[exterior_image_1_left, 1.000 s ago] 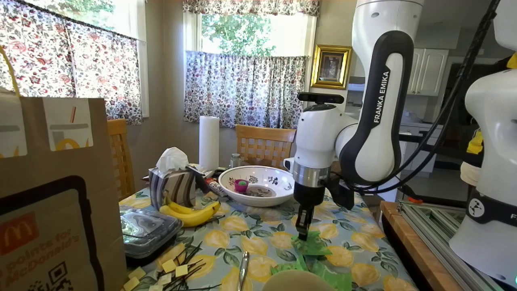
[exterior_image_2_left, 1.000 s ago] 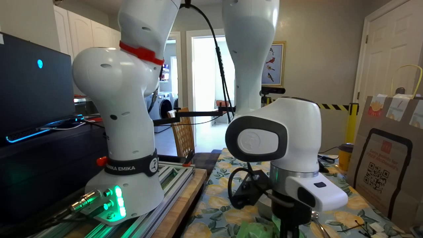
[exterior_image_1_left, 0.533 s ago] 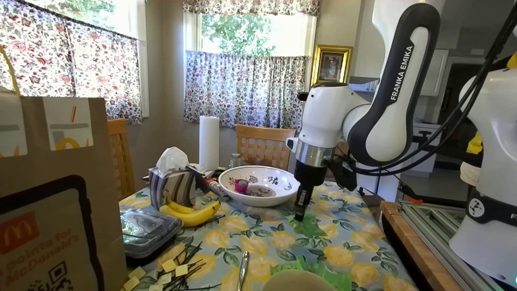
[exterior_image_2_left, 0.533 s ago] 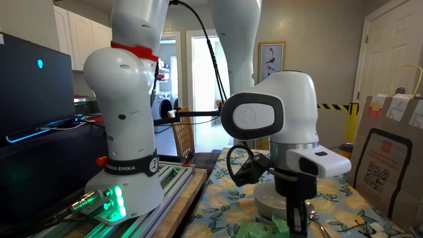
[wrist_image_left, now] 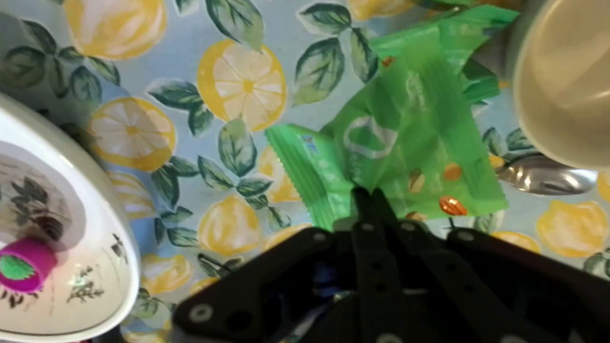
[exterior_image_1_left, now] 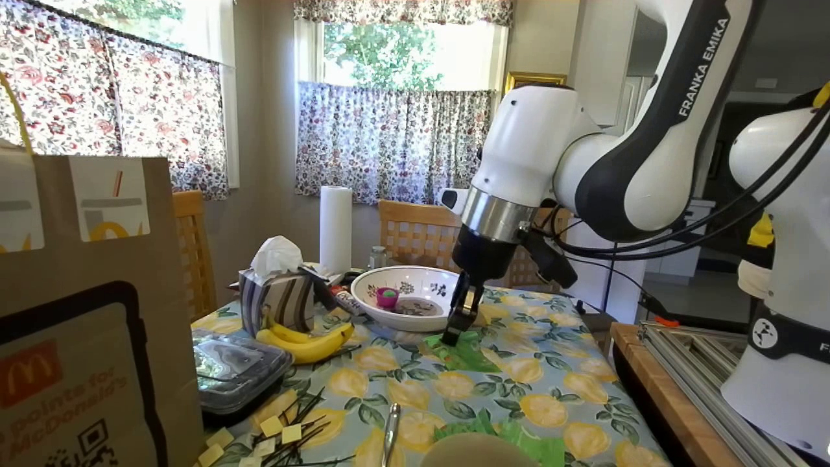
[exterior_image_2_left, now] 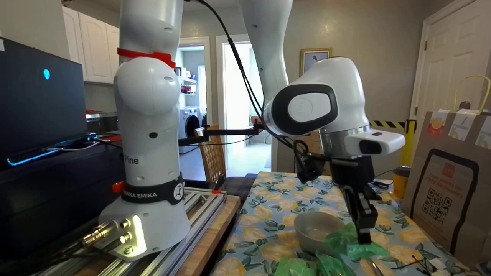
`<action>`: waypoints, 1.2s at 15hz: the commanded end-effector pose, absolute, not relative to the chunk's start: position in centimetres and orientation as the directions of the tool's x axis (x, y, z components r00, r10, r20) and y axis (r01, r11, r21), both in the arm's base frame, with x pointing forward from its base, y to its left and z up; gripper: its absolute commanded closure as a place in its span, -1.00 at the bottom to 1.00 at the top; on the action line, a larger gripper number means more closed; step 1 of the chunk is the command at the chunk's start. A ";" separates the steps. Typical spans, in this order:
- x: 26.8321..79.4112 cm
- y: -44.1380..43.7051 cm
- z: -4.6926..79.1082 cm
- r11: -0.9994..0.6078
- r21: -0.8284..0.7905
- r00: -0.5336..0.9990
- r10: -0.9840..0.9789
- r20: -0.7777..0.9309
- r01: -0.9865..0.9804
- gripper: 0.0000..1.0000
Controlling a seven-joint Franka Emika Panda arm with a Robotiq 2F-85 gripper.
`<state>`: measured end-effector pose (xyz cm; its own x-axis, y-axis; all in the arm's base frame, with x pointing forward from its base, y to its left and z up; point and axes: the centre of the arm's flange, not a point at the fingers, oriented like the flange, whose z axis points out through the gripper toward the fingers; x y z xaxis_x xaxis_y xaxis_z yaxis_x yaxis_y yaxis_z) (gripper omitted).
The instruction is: Remove the green sachet from the bowl, then put another green sachet in the bowl
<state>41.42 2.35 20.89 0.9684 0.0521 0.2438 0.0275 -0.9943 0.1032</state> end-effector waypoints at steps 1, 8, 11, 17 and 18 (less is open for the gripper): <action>40.5 5.5 23.9 -0.993 0.055 0.961 0.112 0.254 0.102 1.00; 41.1 10.6 24.3 -0.985 -0.023 0.961 0.161 0.224 0.170 1.00; 41.0 12.3 23.4 -0.984 -0.044 0.971 0.162 0.175 0.172 1.00; 40.7 12.5 22.3 -0.988 -0.041 0.983 0.143 0.113 0.149 0.17; 40.6 12.5 22.2 -0.989 -0.038 0.984 0.137 0.112 0.142 0.04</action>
<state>39.29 12.77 23.17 0.9814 0.1411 0.1304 0.1478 -0.9881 -0.0429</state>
